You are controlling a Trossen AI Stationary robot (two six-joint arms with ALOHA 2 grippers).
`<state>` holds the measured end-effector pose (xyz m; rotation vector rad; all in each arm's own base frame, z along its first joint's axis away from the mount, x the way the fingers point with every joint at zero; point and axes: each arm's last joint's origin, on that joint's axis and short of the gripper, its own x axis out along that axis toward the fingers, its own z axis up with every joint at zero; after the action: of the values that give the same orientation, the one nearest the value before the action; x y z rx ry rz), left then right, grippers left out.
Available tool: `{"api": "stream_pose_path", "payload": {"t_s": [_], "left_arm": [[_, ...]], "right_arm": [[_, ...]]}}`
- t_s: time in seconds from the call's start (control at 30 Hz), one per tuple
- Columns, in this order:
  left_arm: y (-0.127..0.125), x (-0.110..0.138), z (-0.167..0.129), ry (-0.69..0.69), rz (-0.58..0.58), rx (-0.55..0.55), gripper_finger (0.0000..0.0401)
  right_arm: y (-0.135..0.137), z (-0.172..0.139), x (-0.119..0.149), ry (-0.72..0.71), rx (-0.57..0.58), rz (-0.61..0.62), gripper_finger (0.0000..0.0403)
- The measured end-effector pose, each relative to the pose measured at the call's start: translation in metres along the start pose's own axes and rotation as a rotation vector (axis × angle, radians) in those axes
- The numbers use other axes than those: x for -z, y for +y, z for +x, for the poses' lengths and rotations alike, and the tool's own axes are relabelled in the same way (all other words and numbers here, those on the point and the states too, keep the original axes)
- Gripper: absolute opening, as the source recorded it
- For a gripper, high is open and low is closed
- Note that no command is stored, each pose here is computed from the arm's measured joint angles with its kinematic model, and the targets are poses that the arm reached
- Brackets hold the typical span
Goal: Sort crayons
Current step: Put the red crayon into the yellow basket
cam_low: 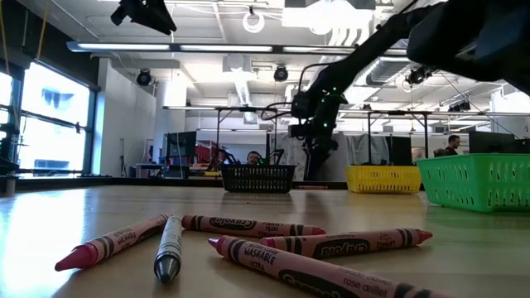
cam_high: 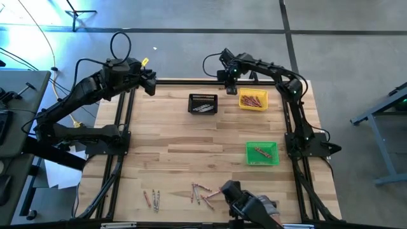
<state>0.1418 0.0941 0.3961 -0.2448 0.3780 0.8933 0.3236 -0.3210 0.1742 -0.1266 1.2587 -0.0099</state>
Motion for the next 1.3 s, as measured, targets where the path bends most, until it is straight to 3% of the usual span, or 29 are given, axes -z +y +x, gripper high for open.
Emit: {"api": "stream_pose_path", "payload": {"t_s": [0.5, 1.1, 1.3], "left_arm": [[0.003, 0.003, -0.004, 0.017, 0.026, -0.034, 0.0081], [0.003, 0.004, -0.004, 0.021, 0.027, -0.038, 0.0081], [0.004, 0.005, -0.004, 0.036, 0.033, -0.041, 0.0081]], "right_arm": [[-0.005, 0.004, -0.002, -0.041, 0.029, -0.004, 0.0114], [-0.007, 0.004, 0.003, -0.033, 0.018, 0.122, 0.0114], [-0.008, 0.024, 0.007, -0.014, -0.013, 0.119, 0.0114]]}}
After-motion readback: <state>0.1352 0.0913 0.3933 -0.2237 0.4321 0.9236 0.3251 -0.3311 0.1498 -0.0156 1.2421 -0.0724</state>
